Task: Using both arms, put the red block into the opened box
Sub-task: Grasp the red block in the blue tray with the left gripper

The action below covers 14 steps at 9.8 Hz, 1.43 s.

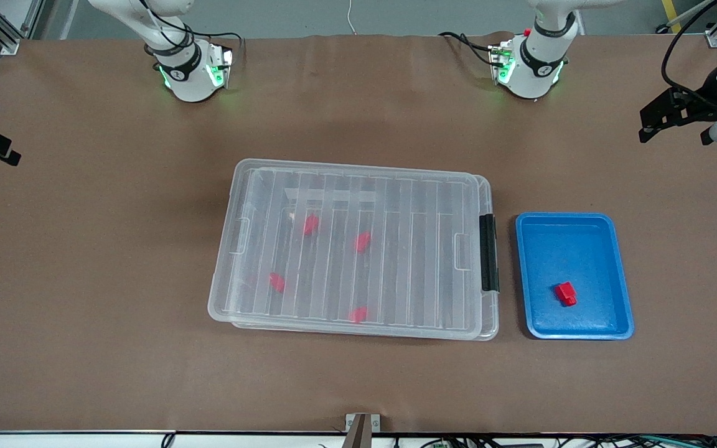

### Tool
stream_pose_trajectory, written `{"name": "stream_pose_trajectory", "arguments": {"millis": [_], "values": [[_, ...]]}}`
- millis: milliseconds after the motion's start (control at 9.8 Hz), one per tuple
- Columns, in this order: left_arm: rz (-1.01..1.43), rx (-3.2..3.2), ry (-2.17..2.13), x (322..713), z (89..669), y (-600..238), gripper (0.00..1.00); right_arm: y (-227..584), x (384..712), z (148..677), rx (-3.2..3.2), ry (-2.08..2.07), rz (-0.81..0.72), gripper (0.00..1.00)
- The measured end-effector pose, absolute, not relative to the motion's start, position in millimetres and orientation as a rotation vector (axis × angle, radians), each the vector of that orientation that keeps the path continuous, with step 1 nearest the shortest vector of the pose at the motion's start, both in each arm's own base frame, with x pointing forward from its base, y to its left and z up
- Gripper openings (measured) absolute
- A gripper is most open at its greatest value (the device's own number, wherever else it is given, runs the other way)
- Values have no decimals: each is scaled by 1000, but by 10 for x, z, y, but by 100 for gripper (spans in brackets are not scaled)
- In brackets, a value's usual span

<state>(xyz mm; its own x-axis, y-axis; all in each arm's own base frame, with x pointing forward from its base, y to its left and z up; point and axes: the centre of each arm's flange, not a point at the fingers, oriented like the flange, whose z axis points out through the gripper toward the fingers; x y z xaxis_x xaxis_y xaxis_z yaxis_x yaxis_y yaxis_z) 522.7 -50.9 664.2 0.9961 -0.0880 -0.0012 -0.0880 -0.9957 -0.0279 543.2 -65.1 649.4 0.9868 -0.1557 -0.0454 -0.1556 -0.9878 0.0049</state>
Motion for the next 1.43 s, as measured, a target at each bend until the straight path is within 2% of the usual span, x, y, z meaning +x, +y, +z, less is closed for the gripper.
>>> {"name": "stream_pose_trajectory", "arguments": {"millis": [408, 612, 816, 1122, 1429], "values": [[15, -3112, 133, 5256, 6610, -494, 100, -650, 5433, 6494, 3130, -244, -72, 100], [49, -3118, 119, 5429, 6472, -435, 100, -632, 5503, 6368, 3132, -229, -100, 100], [147, -3124, 99, 5679, 6074, -345, 100, -269, 5815, 5903, 3163, -129, -131, 100], [181, -3141, 74, 6149, 5274, -236, 100, 733, 6295, 4860, 3160, -39, -186, 100], [164, -3161, 53, 6470, 4136, -159, 100, 1678, 6340, 4073, 3141, -58, -183, 100]]}}
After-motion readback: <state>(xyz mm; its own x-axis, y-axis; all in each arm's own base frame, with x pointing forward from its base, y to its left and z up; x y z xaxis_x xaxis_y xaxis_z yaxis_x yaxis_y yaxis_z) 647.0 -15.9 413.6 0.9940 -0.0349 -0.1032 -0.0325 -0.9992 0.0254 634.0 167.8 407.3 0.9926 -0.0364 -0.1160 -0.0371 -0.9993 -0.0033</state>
